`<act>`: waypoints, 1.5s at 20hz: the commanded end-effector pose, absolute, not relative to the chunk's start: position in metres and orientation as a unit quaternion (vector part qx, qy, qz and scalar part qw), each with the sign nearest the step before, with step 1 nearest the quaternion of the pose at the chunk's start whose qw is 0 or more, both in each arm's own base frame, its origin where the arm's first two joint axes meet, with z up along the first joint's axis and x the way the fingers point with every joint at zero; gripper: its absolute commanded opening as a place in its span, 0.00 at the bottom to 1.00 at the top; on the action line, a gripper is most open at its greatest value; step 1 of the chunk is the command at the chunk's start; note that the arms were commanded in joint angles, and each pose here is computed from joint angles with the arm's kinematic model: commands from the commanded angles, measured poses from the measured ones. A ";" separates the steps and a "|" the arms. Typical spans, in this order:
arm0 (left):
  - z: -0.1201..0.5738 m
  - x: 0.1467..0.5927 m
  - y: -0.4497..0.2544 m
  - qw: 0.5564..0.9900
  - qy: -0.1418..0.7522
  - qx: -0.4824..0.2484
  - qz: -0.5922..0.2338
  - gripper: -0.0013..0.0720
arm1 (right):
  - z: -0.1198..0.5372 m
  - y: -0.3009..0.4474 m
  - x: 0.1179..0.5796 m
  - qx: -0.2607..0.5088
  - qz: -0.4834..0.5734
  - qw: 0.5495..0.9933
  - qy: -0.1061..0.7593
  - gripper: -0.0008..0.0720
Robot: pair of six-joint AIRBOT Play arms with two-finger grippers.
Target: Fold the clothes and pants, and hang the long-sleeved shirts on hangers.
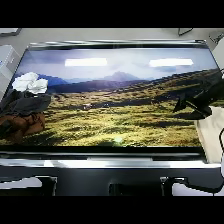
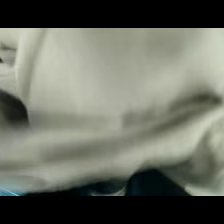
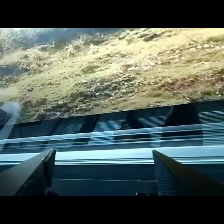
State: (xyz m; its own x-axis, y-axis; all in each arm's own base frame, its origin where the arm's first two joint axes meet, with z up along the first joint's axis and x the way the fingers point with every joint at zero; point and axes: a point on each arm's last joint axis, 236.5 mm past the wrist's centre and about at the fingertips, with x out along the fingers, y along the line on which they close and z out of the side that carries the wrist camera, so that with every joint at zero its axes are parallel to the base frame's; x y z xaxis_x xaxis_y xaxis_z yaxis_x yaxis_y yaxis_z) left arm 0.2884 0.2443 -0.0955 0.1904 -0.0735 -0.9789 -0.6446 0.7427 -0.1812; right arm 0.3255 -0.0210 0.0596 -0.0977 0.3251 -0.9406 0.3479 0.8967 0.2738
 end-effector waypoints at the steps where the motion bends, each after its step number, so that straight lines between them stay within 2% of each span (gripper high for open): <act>1: -0.100 0.284 0.223 0.697 0.618 -0.320 0.172 0.06 | 0.066 -0.019 0.325 0.226 -0.006 0.640 0.734 0.94; 2: -0.090 0.289 0.223 0.708 0.606 -0.319 0.171 0.06 | 0.066 -0.020 0.325 0.226 -0.006 0.641 0.734 0.94; 4: -0.042 0.313 0.231 0.762 0.534 -0.316 0.185 0.06 | 0.065 -0.020 0.327 0.226 -0.008 0.644 0.731 0.94; 6: 0.041 0.341 0.237 0.826 0.407 -0.328 0.211 0.06 | 0.065 -0.021 0.333 0.227 -0.010 0.652 0.723 0.94; 8: 0.144 0.356 0.217 0.883 0.269 -0.332 0.193 0.06 | 0.064 -0.023 0.338 0.228 -0.012 0.661 0.715 0.94; 12: 0.309 0.330 0.093 0.958 0.089 -0.264 0.069 0.06 | 0.064 -0.024 0.344 0.229 -0.013 0.669 0.707 0.94; 15: 0.367 0.299 -0.011 0.966 0.028 -0.248 -0.072 0.06 | 0.064 -0.024 0.345 0.229 -0.013 0.672 0.705 0.94; 18: 0.345 0.291 -0.102 0.933 0.100 -0.274 -0.212 0.06 | 0.064 -0.023 0.341 0.227 -0.011 0.666 0.710 0.94; 21: 0.270 0.287 -0.196 0.866 0.244 -0.303 -0.314 0.06 | 0.064 -0.022 0.336 0.216 0.002 0.662 0.718 0.94; 23: 0.206 0.279 -0.263 0.828 0.330 -0.277 -0.358 0.06 | 0.064 -0.022 0.336 0.213 0.004 0.662 0.718 0.94; 26: 0.078 0.252 -0.346 0.765 0.482 -0.207 -0.373 0.06 | 0.065 -0.022 0.333 0.211 0.007 0.658 0.723 0.94; 29: -0.033 0.214 -0.390 0.691 0.612 -0.161 -0.349 0.06 | 0.065 -0.020 0.328 0.205 0.016 0.652 0.730 0.94; 30: -0.050 0.204 -0.403 0.664 0.640 -0.163 -0.351 0.21 | 0.065 -0.020 0.328 0.203 0.017 0.652 0.730 0.94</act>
